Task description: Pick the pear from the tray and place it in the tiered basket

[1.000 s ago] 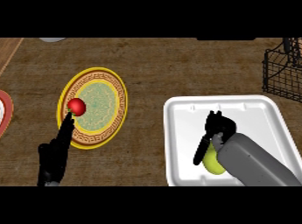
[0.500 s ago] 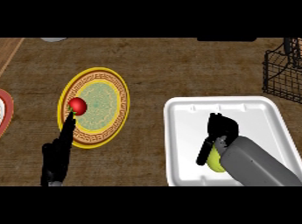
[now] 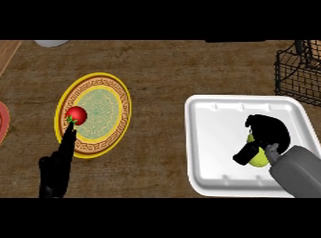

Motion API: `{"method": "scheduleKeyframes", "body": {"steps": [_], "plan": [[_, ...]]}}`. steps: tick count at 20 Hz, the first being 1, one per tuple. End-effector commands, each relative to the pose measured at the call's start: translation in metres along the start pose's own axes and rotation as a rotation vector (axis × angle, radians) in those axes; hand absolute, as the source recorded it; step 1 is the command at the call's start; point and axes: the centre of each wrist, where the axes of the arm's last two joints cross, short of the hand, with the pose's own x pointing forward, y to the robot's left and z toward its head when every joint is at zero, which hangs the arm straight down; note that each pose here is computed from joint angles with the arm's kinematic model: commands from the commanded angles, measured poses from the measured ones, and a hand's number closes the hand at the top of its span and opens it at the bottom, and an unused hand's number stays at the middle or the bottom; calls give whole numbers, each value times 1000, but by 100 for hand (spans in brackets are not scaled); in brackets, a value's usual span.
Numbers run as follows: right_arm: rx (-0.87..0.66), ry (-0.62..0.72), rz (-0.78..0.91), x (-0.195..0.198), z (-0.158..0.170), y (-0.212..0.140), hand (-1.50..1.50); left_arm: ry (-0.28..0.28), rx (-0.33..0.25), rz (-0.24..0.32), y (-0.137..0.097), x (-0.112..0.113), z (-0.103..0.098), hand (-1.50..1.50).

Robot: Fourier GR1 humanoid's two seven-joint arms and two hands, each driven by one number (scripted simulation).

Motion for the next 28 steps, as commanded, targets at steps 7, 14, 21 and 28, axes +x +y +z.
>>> {"method": "scheduleKeyframes", "body": {"steps": [7,14,21,28], "plan": [[-352,-203,-388,-181,-4,-112,150,72,82,15,23,-17,17,0],[-607,-363,-681,-298,37,-182,150,56,78,5,24,-15,20,0],[-756,-384,-660,-412,104,-209,150,31,12,6,9,-10,13,0],[-758,-309,-671,-437,109,-208,150,11,-64,-26,-5,1,-7,0]]}}
